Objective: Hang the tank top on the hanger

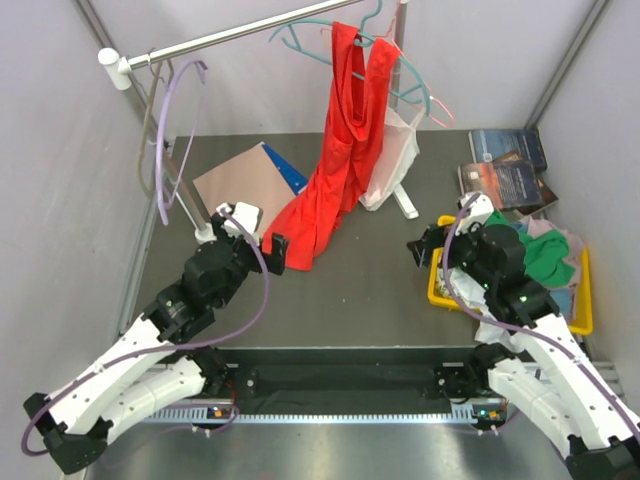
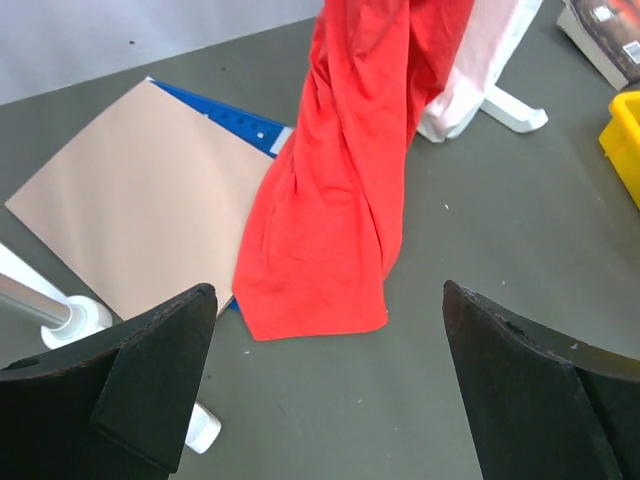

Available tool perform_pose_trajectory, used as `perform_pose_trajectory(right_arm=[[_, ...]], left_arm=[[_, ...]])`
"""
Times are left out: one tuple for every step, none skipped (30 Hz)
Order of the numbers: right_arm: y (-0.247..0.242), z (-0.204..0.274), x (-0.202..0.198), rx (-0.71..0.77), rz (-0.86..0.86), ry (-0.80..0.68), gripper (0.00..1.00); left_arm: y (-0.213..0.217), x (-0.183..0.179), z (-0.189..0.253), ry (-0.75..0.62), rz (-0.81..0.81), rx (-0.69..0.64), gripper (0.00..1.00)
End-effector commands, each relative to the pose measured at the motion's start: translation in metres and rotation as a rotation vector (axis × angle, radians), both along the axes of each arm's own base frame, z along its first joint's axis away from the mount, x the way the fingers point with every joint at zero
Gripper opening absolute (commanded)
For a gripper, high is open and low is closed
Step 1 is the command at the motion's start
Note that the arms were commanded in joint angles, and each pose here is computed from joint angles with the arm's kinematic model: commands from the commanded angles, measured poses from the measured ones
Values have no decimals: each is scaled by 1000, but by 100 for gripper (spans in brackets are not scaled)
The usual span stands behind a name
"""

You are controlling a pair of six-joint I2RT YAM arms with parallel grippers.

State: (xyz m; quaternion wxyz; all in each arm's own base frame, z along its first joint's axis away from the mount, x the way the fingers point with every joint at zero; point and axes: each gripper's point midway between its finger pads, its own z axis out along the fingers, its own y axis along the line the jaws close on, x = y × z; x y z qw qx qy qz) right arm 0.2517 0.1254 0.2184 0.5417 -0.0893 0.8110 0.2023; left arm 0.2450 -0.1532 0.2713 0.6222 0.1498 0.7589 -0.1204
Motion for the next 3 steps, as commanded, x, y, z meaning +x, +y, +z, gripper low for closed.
perform_pose_trajectory(right_arm=[[7, 41, 8, 84, 11, -131, 100], [7, 41, 8, 83, 11, -131, 100], [7, 40, 9, 79, 9, -127, 100]], left_arm=[[7, 5, 11, -37, 48, -28, 99], [7, 4, 11, -36, 47, -27, 99], [7, 4, 11, -37, 48, -25, 99]])
